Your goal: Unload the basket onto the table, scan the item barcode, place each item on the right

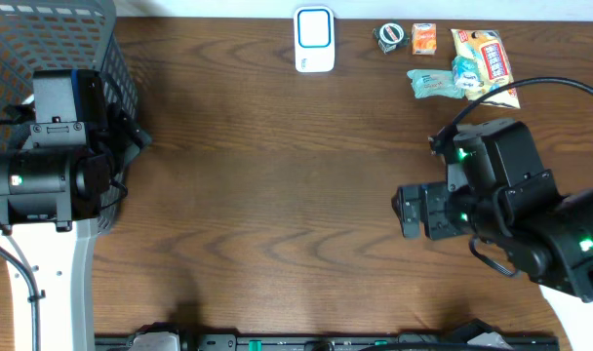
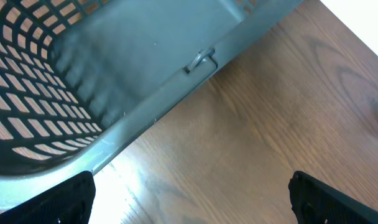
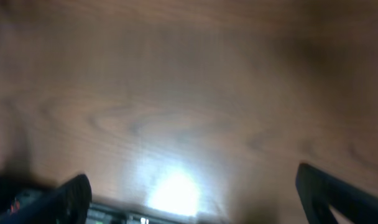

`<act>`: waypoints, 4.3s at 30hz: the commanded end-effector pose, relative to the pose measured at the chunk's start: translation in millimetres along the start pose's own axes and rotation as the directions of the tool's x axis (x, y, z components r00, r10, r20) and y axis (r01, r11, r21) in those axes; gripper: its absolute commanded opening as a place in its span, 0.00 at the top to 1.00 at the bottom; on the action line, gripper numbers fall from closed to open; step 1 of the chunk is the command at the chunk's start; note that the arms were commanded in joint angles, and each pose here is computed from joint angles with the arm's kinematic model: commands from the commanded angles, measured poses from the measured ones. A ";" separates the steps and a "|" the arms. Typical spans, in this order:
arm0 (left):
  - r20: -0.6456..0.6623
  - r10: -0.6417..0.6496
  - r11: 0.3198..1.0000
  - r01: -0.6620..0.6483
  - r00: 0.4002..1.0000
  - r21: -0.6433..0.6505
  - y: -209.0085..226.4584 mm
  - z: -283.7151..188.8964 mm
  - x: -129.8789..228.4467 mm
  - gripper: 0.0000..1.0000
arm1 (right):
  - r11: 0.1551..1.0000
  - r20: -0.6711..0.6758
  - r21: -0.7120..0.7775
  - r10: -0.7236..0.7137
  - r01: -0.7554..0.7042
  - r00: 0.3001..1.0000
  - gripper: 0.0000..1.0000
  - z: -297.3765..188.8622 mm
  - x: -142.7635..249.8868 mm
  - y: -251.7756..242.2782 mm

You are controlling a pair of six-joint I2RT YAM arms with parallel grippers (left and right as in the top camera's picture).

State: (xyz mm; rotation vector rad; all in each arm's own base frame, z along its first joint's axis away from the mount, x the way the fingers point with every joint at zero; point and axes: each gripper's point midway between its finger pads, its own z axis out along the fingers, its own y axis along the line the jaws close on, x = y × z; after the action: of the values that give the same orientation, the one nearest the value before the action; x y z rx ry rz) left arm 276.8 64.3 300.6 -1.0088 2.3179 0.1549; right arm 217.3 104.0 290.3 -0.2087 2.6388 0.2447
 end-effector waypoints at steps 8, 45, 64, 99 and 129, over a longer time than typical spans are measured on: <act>0.010 -0.011 1.000 0.011 1.000 -0.010 2.9 -0.9 -2.9 0.02 | 0.986 0.355 0.028 0.141 -0.162 0.924 0.01 47.1 9.5 -69.7; 0.010 -0.011 1.000 0.011 1.000 -0.010 2.9 -0.9 -2.9 0.02 | 0.995 0.844 0.104 -0.082 -0.011 0.530 0.01 109.9 46.7 -100.5; 0.010 -0.011 1.000 0.011 1.000 -0.010 2.9 -0.9 -2.9 0.02 | 0.986 0.836 0.151 -0.092 -0.065 0.540 0.01 110.4 48.6 -112.9; 0.010 -0.011 1.000 0.011 1.000 -0.010 2.9 -0.9 -2.9 0.02 | 0.986 0.839 0.155 -0.102 -0.055 0.535 0.01 109.1 47.6 -111.6; 0.014 -0.013 1.000 0.013 1.000 -0.006 3.5 -2.6 -3.1 0.02 | 0.986 0.839 0.155 -0.102 -0.055 0.535 0.01 109.1 47.6 -111.6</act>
State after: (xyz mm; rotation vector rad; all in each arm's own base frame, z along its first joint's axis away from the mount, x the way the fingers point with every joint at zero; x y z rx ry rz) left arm 276.8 64.4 300.5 -1.0084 2.3181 0.1550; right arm 245.7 17.4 158.2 -0.0572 1.6438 0.0876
